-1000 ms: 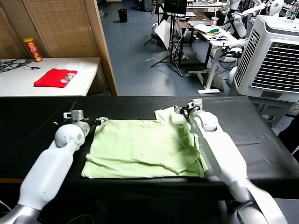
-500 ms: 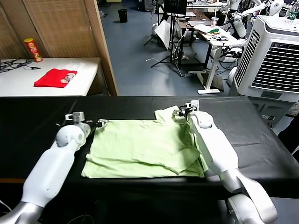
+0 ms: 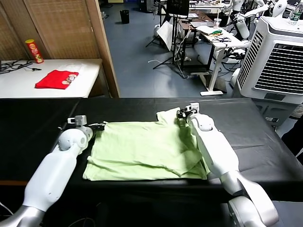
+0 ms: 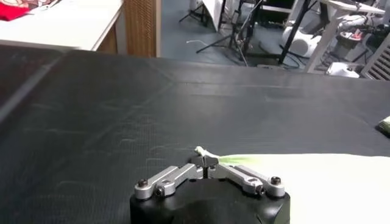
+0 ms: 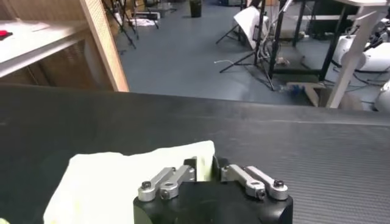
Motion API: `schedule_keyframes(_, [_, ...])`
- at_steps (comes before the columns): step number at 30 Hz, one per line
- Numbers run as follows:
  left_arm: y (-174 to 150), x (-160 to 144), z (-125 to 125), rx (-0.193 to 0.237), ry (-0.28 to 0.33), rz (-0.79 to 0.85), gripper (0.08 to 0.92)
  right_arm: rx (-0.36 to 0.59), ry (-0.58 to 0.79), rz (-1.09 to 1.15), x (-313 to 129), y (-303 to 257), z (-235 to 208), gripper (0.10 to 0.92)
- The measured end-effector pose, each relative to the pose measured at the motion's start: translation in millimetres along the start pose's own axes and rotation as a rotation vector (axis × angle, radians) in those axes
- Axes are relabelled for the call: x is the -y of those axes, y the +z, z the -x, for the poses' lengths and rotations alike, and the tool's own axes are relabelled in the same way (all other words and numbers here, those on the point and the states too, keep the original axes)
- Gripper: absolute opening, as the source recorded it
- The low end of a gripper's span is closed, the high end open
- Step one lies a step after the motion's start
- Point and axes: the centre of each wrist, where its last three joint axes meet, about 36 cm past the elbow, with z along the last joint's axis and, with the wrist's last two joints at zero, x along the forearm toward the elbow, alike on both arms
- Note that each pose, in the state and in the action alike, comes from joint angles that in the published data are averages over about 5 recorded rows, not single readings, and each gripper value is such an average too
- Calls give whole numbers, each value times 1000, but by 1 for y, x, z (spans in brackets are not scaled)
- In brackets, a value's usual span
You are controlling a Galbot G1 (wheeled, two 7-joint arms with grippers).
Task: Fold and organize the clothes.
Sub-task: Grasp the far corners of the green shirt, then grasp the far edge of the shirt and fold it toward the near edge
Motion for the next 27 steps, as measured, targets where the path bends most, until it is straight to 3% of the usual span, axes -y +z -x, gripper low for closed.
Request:
schedule_keyframes(7, [-4,-4,-16,40,-1,-3,129,68,-35,20,2,-2,-32,122])
schedule_keyframes(16, [1,-2,-70,122,18,51,129,109,-34,14,22,9,-110,122])
schedule_keyframes(27, [38,0,-134,127,-22,120,129,73,-10,-61,27,41,-191,122])
